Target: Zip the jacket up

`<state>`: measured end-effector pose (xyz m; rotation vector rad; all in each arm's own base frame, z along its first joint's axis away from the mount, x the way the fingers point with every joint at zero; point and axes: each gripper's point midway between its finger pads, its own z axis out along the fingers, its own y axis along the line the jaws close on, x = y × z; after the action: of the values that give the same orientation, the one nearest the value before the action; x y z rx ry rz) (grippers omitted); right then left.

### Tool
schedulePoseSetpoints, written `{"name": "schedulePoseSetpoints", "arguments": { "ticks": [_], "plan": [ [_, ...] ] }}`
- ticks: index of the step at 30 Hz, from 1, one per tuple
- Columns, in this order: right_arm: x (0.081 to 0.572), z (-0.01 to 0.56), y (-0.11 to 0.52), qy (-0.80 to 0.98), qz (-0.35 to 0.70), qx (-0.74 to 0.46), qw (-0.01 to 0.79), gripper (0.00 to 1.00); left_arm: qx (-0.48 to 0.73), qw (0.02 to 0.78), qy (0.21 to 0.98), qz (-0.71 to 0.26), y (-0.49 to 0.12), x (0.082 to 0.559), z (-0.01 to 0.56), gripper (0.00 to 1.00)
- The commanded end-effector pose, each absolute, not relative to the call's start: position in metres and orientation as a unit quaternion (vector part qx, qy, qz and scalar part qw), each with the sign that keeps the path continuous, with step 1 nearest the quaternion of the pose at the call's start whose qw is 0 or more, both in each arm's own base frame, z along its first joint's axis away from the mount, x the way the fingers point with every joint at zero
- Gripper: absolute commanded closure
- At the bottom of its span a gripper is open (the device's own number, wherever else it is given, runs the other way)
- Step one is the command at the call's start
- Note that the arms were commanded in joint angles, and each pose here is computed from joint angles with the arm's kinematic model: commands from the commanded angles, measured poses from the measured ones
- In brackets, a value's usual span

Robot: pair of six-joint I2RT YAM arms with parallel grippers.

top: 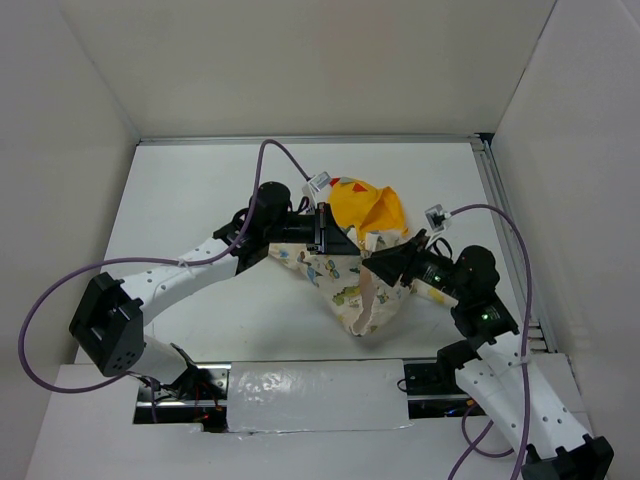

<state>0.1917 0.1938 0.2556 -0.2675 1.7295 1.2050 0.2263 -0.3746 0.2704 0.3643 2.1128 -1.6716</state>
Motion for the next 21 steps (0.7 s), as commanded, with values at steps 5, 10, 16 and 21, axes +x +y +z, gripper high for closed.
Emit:
{"name": "schedulePoseSetpoints", "arguments": {
  "ticks": [5, 10, 16, 21],
  "plan": [
    [0.197, 0.274, 0.201, 0.681, 0.523, -0.114, 0.499, 0.52, 0.150, 0.239, 0.726, -0.627, -0.374, 0.222, 0.304, 1.00],
    [0.203, 0.275, 0.205, 0.684, 0.526, -0.113, 0.492, 0.55, 0.150, 0.239, 0.726, -0.627, -0.373, 0.221, 0.304, 1.00],
    [0.202, 0.282, 0.205, 0.675, 0.535, -0.108, 0.496, 0.76, 0.148, 0.240, 0.730, -0.623, -0.373, 0.223, 0.301, 1.00],
    [0.201, 0.282, 0.204, 0.677, 0.535, -0.105, 0.494, 0.79, 0.148, 0.236, 0.736, -0.617, -0.374, 0.224, 0.294, 1.00]
  ]
}}
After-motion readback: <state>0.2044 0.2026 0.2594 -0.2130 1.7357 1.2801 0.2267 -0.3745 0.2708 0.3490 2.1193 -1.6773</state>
